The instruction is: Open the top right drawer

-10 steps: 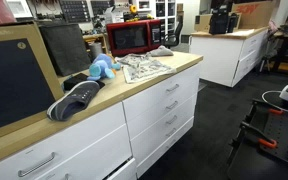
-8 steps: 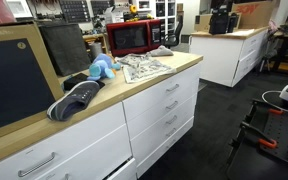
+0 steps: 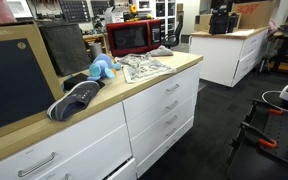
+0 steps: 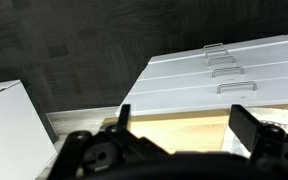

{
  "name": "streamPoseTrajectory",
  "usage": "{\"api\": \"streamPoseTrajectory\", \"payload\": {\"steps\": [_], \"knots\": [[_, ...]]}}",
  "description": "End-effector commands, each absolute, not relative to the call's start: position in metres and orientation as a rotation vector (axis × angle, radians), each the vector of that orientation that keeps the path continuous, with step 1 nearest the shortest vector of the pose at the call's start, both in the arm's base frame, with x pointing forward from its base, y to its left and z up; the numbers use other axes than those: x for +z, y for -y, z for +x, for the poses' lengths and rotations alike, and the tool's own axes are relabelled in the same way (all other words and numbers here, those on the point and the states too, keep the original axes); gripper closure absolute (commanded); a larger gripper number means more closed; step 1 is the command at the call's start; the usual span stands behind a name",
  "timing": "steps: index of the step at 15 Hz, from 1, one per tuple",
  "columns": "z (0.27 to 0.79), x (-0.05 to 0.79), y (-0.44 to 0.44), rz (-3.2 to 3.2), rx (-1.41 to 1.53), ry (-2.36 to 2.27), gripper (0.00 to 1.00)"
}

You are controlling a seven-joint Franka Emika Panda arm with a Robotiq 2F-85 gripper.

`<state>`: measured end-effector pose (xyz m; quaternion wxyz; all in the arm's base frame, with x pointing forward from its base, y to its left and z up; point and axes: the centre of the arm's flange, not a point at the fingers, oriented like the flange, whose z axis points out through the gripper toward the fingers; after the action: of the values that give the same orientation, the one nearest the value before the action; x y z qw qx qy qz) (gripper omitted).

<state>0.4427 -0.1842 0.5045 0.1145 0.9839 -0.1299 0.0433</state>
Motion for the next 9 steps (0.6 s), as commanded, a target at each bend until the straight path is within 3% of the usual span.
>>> {"api": "streamPoseTrajectory", "payload": {"steps": [1, 9], "knots": [[0.443, 0.505, 0.184, 2.884, 0.127, 0.381, 0.00], [0.429, 0.487, 0.125, 2.876, 0.128, 0.423, 0.00]]}}
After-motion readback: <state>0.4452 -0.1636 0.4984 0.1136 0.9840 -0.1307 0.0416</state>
